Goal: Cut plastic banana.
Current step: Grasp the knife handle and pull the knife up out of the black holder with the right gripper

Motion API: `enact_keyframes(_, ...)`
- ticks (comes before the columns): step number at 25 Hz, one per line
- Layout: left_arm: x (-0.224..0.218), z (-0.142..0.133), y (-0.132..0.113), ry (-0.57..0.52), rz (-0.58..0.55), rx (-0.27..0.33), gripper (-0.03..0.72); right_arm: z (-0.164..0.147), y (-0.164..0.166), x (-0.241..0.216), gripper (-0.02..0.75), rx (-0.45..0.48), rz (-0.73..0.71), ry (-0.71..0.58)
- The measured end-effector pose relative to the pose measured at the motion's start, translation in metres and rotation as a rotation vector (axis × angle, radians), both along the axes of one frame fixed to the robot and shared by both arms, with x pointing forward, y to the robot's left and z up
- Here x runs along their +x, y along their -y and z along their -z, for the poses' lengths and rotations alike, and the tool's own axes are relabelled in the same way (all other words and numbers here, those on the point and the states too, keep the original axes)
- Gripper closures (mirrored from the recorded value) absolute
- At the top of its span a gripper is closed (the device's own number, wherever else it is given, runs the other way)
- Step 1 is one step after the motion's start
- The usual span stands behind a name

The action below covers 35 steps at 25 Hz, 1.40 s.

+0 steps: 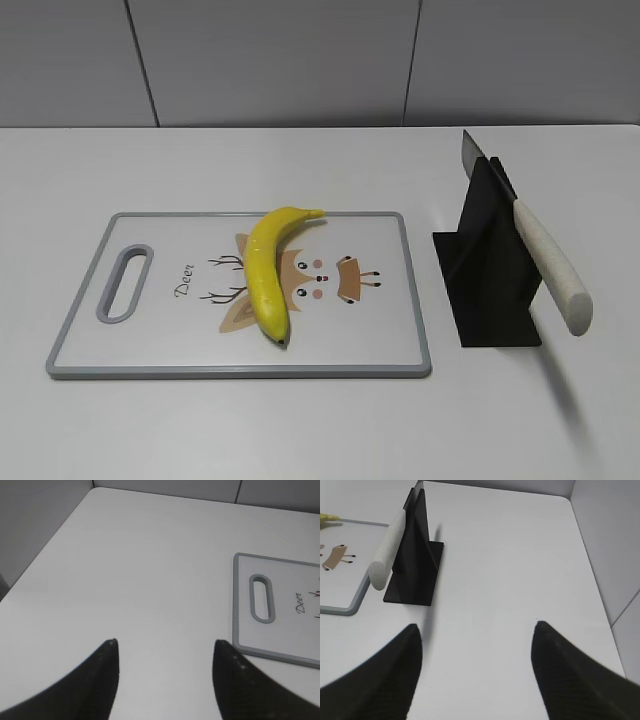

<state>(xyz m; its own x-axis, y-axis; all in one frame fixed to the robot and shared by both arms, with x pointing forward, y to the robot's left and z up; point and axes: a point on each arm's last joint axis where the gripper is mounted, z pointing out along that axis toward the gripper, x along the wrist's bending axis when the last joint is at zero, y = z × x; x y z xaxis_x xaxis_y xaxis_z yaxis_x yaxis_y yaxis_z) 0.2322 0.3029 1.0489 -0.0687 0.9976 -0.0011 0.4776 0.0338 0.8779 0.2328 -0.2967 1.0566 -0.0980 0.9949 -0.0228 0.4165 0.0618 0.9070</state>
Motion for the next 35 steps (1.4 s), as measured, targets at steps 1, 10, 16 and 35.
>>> enact_keyframes(1, 0.000, 0.000, 0.000, 0.000, 0.000, 0.000, 0.109, 0.000, 0.000, 0.000, 0.204, 0.000, 0.000, 0.000)
enact_keyframes(10, 0.000, 0.000, 0.000, 0.000, 0.000, 0.000, 0.111, 0.000, 0.000, 0.000, 0.204, 0.000, 0.000, 0.000)
enact_keyframes(16, 0.000, 0.000, 0.000, 0.000, 0.000, 0.000, 0.111, 0.000, 0.000, 0.000, 0.204, 0.000, 0.000, 0.001)
enact_keyframes(35, 0.000, 0.000, 0.000, 0.000, 0.000, 0.000, 0.118, -0.042, -0.005, 0.071, 0.202, -0.015, -0.009, -0.402)
